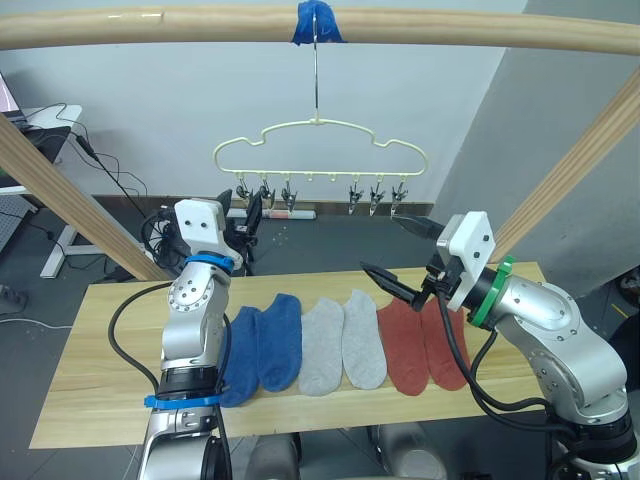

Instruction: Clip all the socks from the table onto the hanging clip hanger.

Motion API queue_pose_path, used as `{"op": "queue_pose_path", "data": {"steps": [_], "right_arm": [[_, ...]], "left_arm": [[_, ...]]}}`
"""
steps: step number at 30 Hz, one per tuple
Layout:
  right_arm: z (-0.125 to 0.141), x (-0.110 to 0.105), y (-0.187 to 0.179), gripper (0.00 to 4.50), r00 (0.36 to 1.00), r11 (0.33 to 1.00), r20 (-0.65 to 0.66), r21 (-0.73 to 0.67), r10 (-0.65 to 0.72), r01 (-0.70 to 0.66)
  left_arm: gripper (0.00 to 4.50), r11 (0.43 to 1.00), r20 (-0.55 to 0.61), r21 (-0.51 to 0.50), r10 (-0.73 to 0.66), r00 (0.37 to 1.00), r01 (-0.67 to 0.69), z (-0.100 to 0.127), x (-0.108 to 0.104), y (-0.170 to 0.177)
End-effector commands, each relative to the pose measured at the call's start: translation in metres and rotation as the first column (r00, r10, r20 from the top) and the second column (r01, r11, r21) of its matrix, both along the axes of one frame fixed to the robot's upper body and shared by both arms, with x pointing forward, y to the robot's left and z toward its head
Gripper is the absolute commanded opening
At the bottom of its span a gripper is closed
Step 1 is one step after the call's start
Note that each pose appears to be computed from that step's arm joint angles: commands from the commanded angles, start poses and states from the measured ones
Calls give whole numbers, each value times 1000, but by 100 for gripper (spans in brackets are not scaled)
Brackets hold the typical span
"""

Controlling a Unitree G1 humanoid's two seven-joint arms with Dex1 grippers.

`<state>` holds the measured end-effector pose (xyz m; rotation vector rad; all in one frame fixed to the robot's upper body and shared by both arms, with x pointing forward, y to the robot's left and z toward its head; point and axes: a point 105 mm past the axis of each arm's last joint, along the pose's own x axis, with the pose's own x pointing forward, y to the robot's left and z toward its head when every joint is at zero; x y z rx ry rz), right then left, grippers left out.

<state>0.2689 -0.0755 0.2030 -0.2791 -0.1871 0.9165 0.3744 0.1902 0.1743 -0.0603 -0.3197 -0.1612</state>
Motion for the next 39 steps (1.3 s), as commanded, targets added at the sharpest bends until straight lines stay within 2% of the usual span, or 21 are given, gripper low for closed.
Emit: {"op": "queue_pose_path", "data": {"steps": [1,12,15,19,23,25,30,31,34,39], "right_arm": [[12,-10,7,450,997,999,49,9,51,-52],[10,-11,8,450,997,997,42,-1,71,-71],[10,-11,8,450,997,997,42,1,72,-72],[10,-11,9,450,997,997,42,6,70,-71],[10,-11,9,450,997,998,42,9,69,-69],[10,-10,9,450,997,998,42,9,67,-68],[5,-9,7,450,998,998,33,-5,55,-55],[-1,-6,2,450,1000,1000,7,-7,30,-30],[-38,11,-27,450,983,987,-98,-62,-157,151],[-95,25,-73,450,887,895,-151,-172,-436,411]], "left_arm": [[276,1000,91,8,9,996,-10,21,-3,-4],[276,1000,95,-7,10,995,-9,24,0,-8],[217,1000,92,-5,4,996,-4,24,0,-9],[96,1000,85,16,-5,996,4,23,1,-11],[20,1000,89,21,5,996,-7,23,1,-10],[2,1000,94,21,14,996,-16,25,1,-9],[2,999,101,26,28,994,-30,27,-1,-6],[2,999,102,28,30,994,-33,28,-2,-6],[2,999,104,45,23,994,-28,30,-4,-5],[2,998,95,70,0,996,-7,32,-8,-5]]}}
